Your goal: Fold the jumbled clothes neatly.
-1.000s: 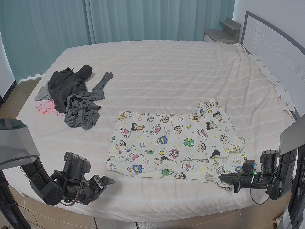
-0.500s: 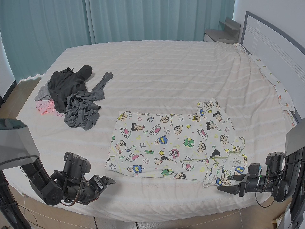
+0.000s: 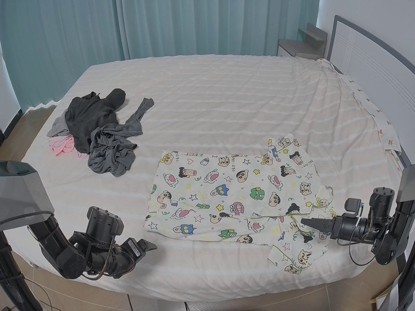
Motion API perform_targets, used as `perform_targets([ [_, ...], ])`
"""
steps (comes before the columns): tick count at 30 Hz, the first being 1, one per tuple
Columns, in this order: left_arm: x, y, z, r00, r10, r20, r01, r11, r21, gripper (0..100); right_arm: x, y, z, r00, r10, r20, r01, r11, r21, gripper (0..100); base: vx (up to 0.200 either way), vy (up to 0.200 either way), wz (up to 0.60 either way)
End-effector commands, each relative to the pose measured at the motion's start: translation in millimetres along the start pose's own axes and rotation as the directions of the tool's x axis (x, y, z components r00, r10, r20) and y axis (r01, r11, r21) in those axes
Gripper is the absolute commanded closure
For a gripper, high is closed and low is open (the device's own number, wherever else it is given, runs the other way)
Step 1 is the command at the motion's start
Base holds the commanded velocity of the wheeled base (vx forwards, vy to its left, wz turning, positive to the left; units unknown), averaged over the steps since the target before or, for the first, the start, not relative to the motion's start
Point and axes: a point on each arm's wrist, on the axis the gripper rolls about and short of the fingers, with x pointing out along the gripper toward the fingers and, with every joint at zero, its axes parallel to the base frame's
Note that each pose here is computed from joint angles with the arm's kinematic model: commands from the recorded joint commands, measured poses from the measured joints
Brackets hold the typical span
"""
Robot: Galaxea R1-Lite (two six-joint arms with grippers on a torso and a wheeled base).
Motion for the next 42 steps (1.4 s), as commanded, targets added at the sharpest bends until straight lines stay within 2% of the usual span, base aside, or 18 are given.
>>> perform_targets([
  [1, 0, 0, 0, 1.0, 0.001, -0.001, -0.001, 1.0, -0.001, 0, 16, 4, -7, 0.999, 0.025, -0.037, -0.024, 1.0, 0.006, 0, 0.0, 0.0, 0.0],
  [5, 0, 0, 0, 1.0, 0.001, -0.001, -0.001, 1.0, -0.001, 0, 9, 4, -14, 0.999, 0.0, -0.054, 0.002, 0.999, 0.034, 0, 0.0, 0.0, 0.0],
  [11, 0, 0, 0, 1.0, 0.0, -0.002, 0.0, 1.0, -0.001, 0, -22, 4, -25, 0.994, -0.095, -0.059, 0.101, 0.989, 0.105, 0, 0.0, 0.0, 0.0],
  [13, 0, 0, 0, 1.0, 0.0, -0.002, 0.0, 1.0, -0.001, 0, -26, -1, -25, 0.989, -0.14, -0.05, 0.145, 0.981, 0.131, 0, 0.0, 0.0, 0.0],
  [14, 0, 0, -1, 1.0, 0.001, -0.004, -0.001, 1.0, 0.0, 0, -31, -8, -25, 0.98, -0.196, -0.041, 0.2, 0.966, 0.162, 0, 0.0, 0.0, 0.0],
  [16, 0, 0, 0, 1.0, 0.0, -0.002, 0.0, 1.0, -0.001, 0, -37, -13, -25, 0.973, -0.227, -0.036, 0.23, 0.955, 0.189, 0, 0.0, 0.0, 0.0],
  [18, 0, 0, 0, 1.0, 0.001, -0.003, -0.001, 1.0, -0.001, 0, -38, -15, -31, 0.965, -0.248, -0.086, 0.261, 0.937, 0.23, 0, 0.0, 0.0, 0.0],
  [21, 0, 0, 0, 1.0, 0.0, -0.002, 0.0, 1.0, -0.001, 0, -39, -15, -42, 0.952, -0.251, -0.178, 0.293, 0.916, 0.274, 0, 0.0, 0.0, 0.0],
  [29, 0, 0, 0, 1.0, 0.001, -0.003, -0.001, 1.0, -0.002, 0, -25, -13, -58, 0.934, -0.226, -0.277, 0.303, 0.911, 0.28, 0, 0.0, 0.0, 0.0],
  [31, 0, 0, 0, 1.0, 0.0, -0.002, 0.0, 1.0, -0.002, 0, -24, -14, -59, 0.93, -0.235, -0.284, 0.314, 0.908, 0.277, 0, 0.0, 0.0, 0.0],
  [32, 0, 0, 0, 1.0, 0.001, -0.001, -0.001, 1.0, -0.002, 0, -22, -16, -62, 0.919, -0.259, -0.297, 0.343, 0.898, 0.276, 0, 0.0, 0.0, 0.0],
  [34, 0, 0, 0, 1.0, 0.001, -0.001, -0.001, 1.0, -0.002, 0, -20, -18, -64, 0.914, -0.269, -0.305, 0.355, 0.892, 0.279, 0, 0.0, 0.0, 0.0],
  [36, 0, 0, 0, 1.0, 0.001, -0.001, -0.001, 1.0, -0.002, 0, -18, -19, -63, 0.915, -0.27, -0.3, 0.356, 0.89, 0.284, 0, 0.0, 0.0, 0.0],
  [38, 0, 0, 0, 1.0, 0.001, -0.001, -0.001, 1.0, -0.001, 0, -14, -21, -59, 0.921, -0.268, -0.283, 0.357, 0.873, 0.333, 0, 0.0, 0.0, 0.0],
  [42, 0, 1, 0, 1.0, 0.002, -0.001, -0.002, 1.0, -0.002, 0, -5, -21, -55, 0.929, -0.255, -0.267, 0.346, 0.856, 0.385, 0, 0.0, 0.0, 0.0],
])
